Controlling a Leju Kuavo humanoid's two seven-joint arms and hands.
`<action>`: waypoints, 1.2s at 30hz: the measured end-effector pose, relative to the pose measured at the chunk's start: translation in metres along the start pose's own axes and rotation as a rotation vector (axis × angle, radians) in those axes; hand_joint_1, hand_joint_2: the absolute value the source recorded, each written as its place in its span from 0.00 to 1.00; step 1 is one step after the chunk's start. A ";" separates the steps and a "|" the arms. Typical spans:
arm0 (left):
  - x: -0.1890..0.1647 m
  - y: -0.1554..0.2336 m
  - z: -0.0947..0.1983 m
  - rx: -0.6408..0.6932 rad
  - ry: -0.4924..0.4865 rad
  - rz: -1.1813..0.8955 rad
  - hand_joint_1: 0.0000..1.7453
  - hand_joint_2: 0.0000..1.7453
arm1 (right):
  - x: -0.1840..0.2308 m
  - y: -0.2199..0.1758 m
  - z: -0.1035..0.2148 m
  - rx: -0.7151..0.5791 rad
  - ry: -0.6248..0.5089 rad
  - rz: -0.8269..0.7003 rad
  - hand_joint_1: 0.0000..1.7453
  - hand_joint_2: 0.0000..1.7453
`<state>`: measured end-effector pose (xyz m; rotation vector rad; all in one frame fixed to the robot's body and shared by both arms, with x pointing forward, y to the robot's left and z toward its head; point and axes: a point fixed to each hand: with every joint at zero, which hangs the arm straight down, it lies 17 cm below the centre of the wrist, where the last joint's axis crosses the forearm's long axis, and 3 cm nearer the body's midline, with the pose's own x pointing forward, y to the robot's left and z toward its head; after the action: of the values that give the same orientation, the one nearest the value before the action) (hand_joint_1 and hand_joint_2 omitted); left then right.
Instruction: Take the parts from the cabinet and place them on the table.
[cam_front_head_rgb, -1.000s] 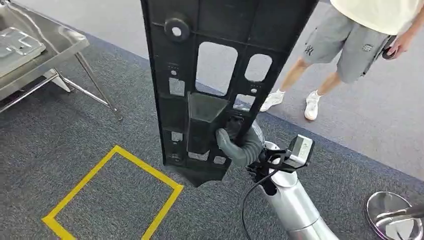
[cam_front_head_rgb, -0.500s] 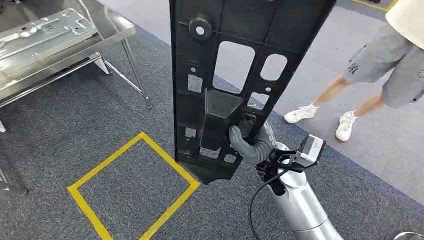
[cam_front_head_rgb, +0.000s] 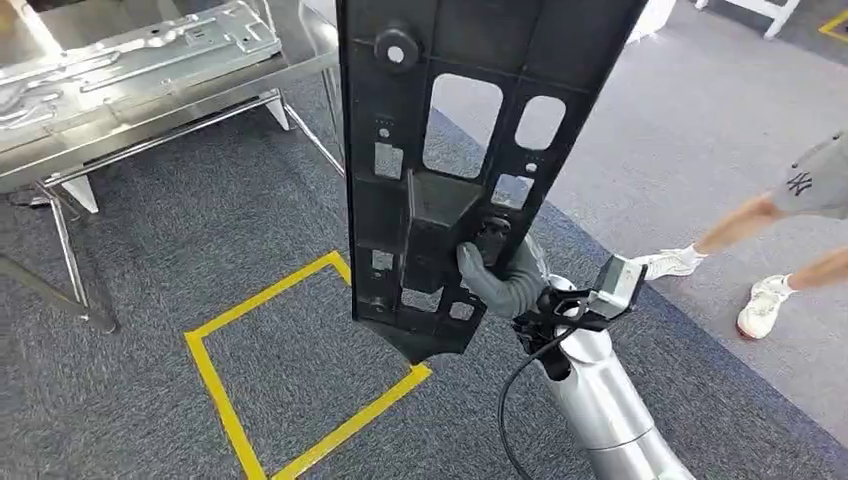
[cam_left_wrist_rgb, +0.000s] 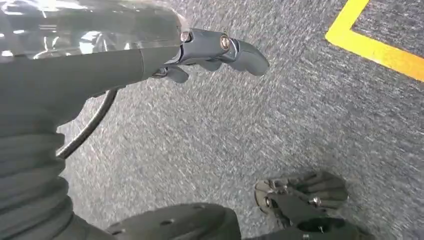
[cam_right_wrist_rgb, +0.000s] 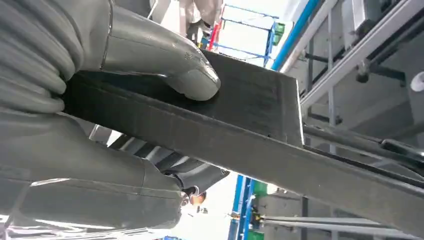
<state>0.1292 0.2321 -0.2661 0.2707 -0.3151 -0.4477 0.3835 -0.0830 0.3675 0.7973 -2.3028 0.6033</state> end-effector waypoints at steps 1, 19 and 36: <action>0.000 -0.001 0.000 -0.001 0.000 0.000 0.00 1.00 | 0.001 0.000 -0.002 0.003 -0.004 0.002 0.95 1.00; -0.006 -0.005 0.002 -0.001 0.004 0.004 0.00 1.00 | 0.006 0.000 -0.007 -0.011 -0.010 0.016 0.95 1.00; -0.007 -0.008 0.003 -0.018 0.010 0.009 0.00 1.00 | 0.010 -0.004 -0.003 -0.042 -0.018 0.007 0.95 1.00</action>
<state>0.1194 0.2281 -0.2680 0.2543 -0.3021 -0.4394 0.3814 -0.0877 0.3772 0.7776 -2.3276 0.5511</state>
